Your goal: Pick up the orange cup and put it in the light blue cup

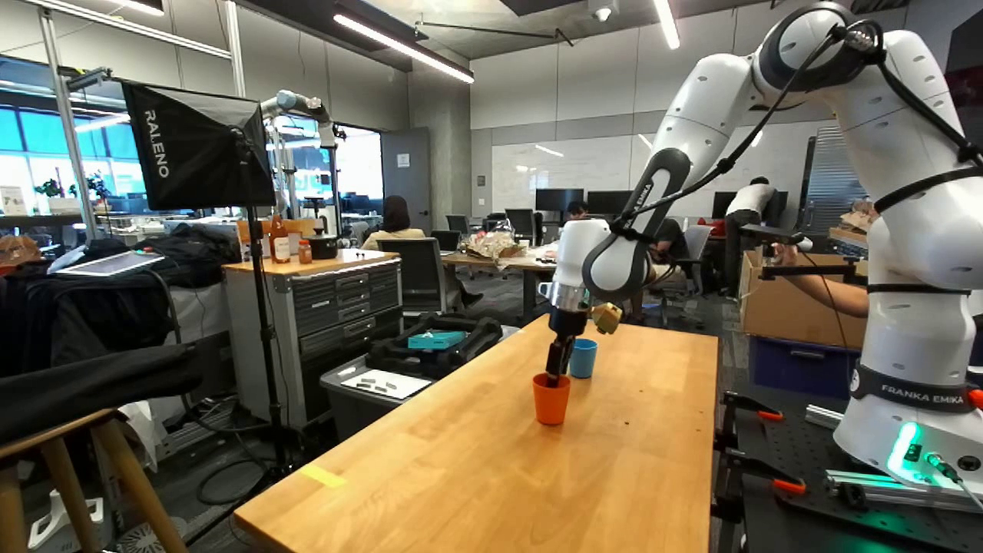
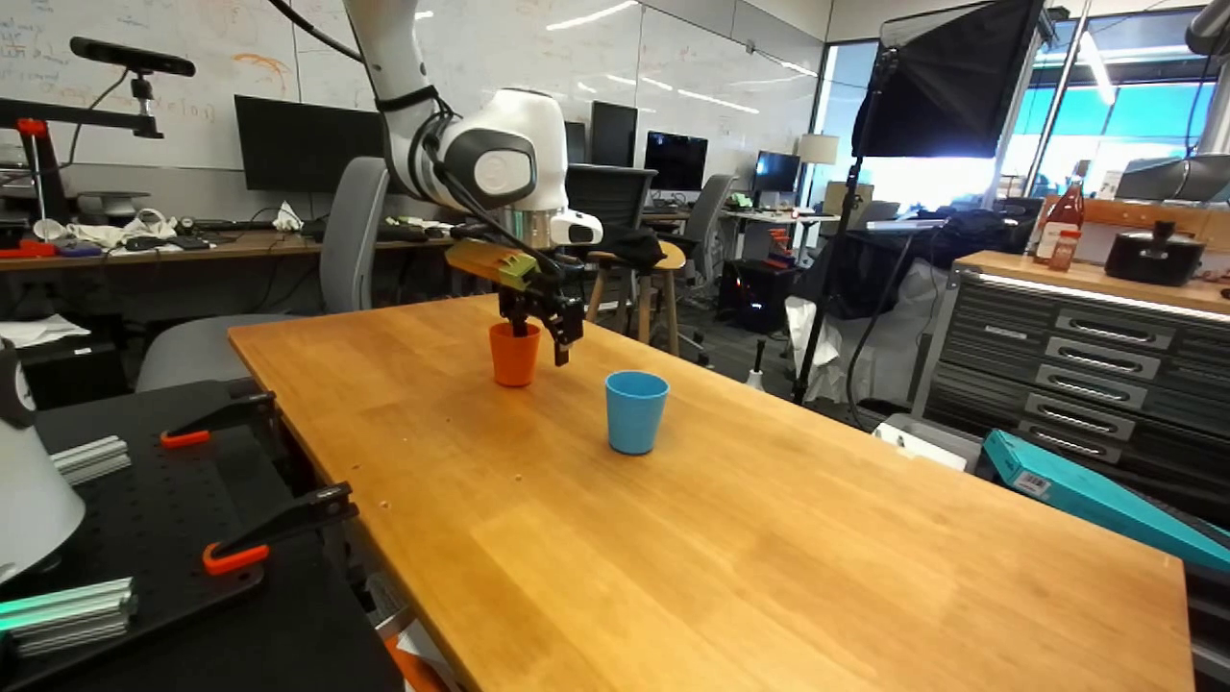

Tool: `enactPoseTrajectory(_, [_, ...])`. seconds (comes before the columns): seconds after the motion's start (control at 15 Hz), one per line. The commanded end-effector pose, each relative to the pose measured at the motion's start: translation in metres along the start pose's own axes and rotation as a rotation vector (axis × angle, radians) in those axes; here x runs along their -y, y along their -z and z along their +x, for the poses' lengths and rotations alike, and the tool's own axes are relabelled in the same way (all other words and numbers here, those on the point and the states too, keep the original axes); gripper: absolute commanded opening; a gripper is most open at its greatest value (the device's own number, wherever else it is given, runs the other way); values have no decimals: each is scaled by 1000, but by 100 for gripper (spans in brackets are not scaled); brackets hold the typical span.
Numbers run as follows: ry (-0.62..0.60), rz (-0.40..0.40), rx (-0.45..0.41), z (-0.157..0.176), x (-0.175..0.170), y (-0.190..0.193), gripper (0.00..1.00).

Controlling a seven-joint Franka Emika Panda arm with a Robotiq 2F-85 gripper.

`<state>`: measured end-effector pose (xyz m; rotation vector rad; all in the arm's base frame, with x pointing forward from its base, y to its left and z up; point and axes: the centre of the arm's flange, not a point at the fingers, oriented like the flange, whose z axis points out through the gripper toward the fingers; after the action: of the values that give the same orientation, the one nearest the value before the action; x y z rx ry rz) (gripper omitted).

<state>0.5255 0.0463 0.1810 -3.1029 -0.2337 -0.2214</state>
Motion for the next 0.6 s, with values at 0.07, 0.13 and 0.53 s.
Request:
enactPoseTrajectory(0.07, [-10,-21,-18,11,-7,-14,51])
enactPoseTrajectory(0.13, [-10,-21,-16,12,-7,-15,42])
enactPoseTrajectory(0.53, [4,-30,-16,11,-5,-15,4])
